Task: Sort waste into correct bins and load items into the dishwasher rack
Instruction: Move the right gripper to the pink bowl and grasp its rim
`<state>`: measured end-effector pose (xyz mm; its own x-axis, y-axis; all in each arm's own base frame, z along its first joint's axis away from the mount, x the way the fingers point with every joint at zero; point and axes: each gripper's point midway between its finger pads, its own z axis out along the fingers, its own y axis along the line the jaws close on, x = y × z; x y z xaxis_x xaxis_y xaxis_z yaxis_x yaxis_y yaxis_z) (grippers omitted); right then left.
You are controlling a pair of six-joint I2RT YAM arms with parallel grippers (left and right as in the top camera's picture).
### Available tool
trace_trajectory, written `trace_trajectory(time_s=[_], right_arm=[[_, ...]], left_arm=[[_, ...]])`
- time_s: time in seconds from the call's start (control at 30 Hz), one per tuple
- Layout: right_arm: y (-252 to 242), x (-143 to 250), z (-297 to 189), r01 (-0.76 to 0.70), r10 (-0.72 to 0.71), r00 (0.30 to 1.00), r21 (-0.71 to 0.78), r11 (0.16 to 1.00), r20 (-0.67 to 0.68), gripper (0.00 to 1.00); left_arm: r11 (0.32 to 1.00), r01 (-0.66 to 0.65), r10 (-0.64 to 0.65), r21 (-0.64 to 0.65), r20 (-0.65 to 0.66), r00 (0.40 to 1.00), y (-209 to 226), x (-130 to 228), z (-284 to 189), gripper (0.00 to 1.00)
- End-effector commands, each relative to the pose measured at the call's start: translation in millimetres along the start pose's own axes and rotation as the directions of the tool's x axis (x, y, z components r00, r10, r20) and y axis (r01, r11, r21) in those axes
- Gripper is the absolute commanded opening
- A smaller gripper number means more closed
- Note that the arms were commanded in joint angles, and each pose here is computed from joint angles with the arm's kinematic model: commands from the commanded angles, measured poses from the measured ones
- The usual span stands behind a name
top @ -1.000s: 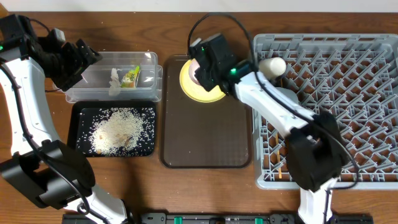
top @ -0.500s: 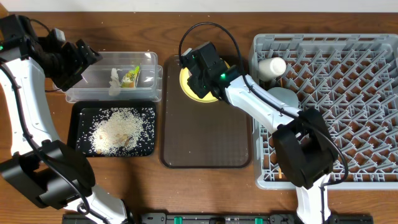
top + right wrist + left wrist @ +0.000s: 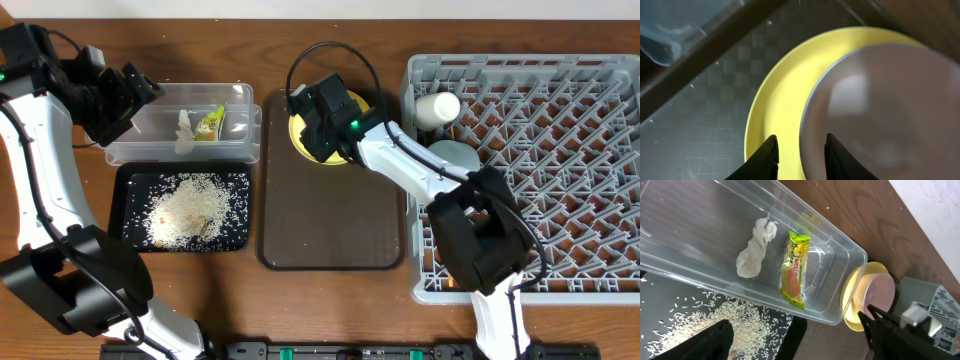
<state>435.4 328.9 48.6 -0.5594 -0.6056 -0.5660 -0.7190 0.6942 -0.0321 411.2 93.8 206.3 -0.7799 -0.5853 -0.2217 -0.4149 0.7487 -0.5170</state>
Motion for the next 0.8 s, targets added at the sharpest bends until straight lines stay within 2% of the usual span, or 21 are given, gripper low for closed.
trace_trajectory(time_s=[0.0,0.33,0.43,0.77], right_arm=[[7,0,4,0.016,-0.016,1.0,-0.014,1.0,-0.002,0.25],[8,5,4,0.015,-0.015,1.0,-0.018,1.0,-0.022,0.17],[9,8,3,0.013,-0.014,0.999,-0.02,1.0,-0.038,0.11],[10,3,-23,0.013,-0.014,0.999,-0.023,1.0,-0.044,0.08]], left_arm=[[1.0,-0.004,0.004,-0.002,0.004,1.0,1,-1,-2,0.91],[1.0,-0.004,0.004,-0.002,0.004,1.0,1,-1,-2,0.91],[1.0,-0.004,0.004,-0.002,0.004,1.0,1,-1,-2,0.91],[1.0,-0.004,0.004,-0.002,0.004,1.0,1,-1,-2,0.91]])
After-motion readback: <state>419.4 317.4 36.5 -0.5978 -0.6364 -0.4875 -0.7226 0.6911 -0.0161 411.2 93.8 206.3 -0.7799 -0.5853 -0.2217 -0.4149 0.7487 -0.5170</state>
